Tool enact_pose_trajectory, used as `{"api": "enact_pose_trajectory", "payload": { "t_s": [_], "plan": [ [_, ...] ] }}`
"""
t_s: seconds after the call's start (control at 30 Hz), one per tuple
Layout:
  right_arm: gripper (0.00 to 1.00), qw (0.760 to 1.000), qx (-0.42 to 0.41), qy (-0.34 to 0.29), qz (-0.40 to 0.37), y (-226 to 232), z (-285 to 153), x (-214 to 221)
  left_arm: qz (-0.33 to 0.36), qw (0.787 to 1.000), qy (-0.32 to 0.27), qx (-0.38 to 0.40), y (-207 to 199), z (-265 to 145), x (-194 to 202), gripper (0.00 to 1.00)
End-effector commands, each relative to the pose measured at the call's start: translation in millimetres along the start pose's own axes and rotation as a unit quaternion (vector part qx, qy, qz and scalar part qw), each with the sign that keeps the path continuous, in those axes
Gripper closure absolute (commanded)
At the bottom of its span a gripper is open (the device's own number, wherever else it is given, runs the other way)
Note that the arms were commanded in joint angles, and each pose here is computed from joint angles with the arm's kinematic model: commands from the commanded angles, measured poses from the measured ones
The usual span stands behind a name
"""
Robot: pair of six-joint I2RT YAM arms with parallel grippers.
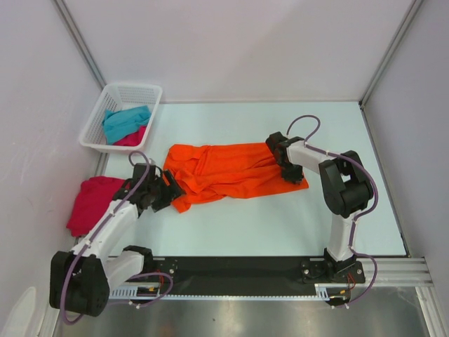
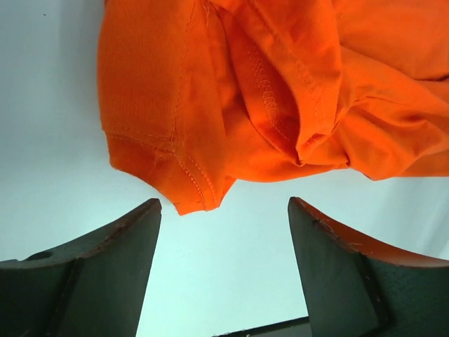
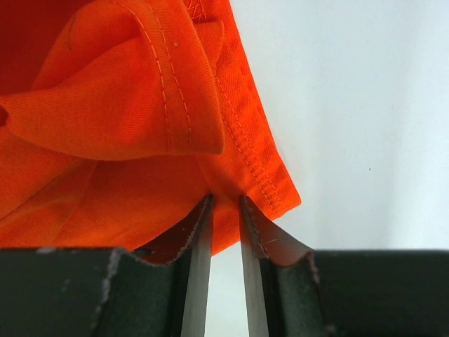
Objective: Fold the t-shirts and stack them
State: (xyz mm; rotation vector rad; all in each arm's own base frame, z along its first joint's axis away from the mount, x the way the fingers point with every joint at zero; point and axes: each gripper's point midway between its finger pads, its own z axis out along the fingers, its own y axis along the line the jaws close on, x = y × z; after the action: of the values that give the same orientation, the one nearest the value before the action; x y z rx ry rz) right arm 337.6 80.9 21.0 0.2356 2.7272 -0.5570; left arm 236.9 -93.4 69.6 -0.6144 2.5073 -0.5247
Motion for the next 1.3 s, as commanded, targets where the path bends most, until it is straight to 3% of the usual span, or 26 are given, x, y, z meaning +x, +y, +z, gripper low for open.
{"api": "enact_pose_trajectory", "payload": {
  "t_s": [0.0, 0.33, 0.5, 0.63, 0.77, 0.9, 0.97, 1.0, 1.27],
  "plan": [
    [0.73, 1.0, 0.003, -0.001, -0.004, -2, -6, 1, 0.0, 1.0, 0.003, -0.031, 14, 5, 3, 0.22],
    [0.74, 1.0, 0.016, -0.002, -0.005, -15, -7, 3, -0.01, 0.999, 0.015, -0.036, 26, 27, 14, 0.26],
    [0.82, 1.0, 0.012, 0.001, -0.004, -12, -6, 4, -0.009, 0.999, 0.02, -0.033, 26, 31, 17, 0.32],
    [0.84, 1.0, 0.012, 0.003, -0.008, -8, -4, 4, -0.01, 0.999, 0.023, -0.029, 24, 33, 17, 0.42],
    [0.82, 1.0, 0.015, 0.005, -0.008, -8, -2, 5, -0.012, 0.999, 0.025, -0.022, 22, 35, 18, 0.6],
    [0.81, 1.0, 0.022, 0.006, -0.011, -10, -1, 7, -0.013, 0.999, 0.029, -0.019, 21, 36, 20, 0.91],
    [0.82, 1.0, 0.026, 0.007, -0.012, -12, 0, 8, -0.014, 0.999, 0.03, -0.02, 21, 36, 20, 0.93],
    [0.83, 1.0, 0.027, 0.007, -0.011, -13, 1, 8, -0.014, 0.999, 0.029, -0.02, 21, 36, 20, 0.99],
    [0.94, 1.0, 0.029, 0.007, -0.002, -19, 1, 10, -0.013, 0.999, 0.013, -0.035, 22, 26, 11, 1.0]
  ]
}}
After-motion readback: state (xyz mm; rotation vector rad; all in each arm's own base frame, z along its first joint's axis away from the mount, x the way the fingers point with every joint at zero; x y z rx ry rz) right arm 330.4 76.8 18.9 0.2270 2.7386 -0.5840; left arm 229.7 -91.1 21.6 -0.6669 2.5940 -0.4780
